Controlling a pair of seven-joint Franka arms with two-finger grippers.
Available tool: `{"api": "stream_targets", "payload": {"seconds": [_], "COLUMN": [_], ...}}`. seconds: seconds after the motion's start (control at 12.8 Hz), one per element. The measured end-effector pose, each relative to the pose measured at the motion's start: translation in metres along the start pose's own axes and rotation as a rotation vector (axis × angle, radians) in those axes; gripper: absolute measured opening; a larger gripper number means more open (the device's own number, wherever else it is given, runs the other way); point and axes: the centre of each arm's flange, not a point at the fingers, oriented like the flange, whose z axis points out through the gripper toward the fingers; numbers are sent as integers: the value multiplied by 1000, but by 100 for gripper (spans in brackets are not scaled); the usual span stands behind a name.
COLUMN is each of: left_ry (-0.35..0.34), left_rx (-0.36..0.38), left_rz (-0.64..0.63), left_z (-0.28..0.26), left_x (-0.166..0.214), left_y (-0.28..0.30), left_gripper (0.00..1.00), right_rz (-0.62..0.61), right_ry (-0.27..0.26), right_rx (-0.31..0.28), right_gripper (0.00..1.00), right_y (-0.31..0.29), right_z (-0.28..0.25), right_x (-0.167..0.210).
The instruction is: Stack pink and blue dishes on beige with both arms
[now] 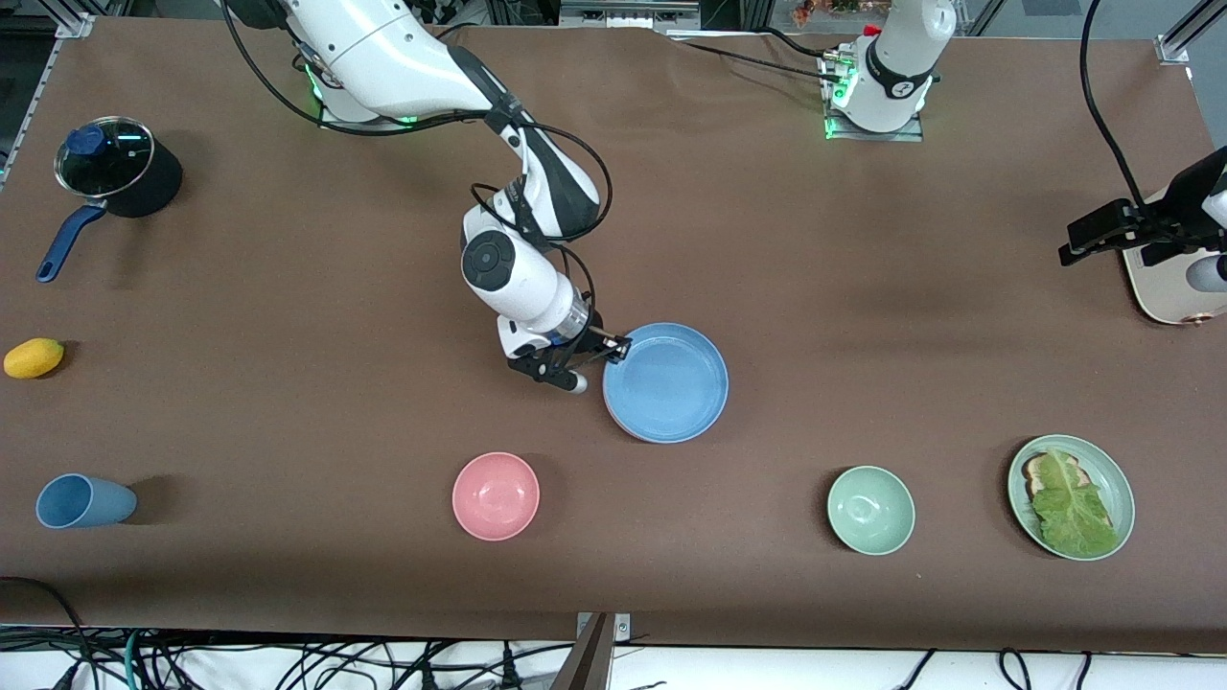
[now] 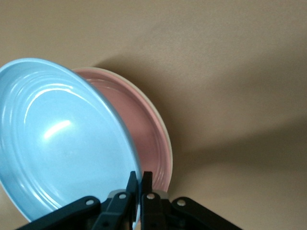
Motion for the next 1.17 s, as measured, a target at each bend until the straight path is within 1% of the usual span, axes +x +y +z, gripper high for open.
{"api": "stream_targets", "payload": {"seconds": [0.31,0.39,0.47,0.54,0.7,0.78,0.93,1.01,1.09,1.17], "left_ry": [-2,-3,-3,-3,-3,-3,-3,-3,-3,-4], "left_rx": [0,0,0,0,0,0,0,0,0,0], "left_rz": [21,23,23,23,23,23,23,23,23,24], "left_z": [1,1,1,1,1,1,1,1,1,1], "left_x": [0,0,0,0,0,0,0,0,0,0], "left_y": [10,11,12,12,11,11,11,11,11,12], "left_gripper": [100,100,100,100,100,100,100,100,100,100], "right_rz": [0,-1,-2,-3,-7,-16,-57,-76,-98,-140], "right_ry": [-1,-1,1,1,-5,-4,10,21,28,23], "right_rx": [-15,-16,-15,-15,-35,-57,-123,-159,-194,-233], "right_gripper": [5,11,25,33,56,68,91,100,100,100], "right_y": [6,6,5,5,5,7,7,7,9,14], "right_z": [10,10,10,9,6,0,-22,-40,-61,-86], "right_x": [2,2,2,2,6,11,23,30,37,47]}}
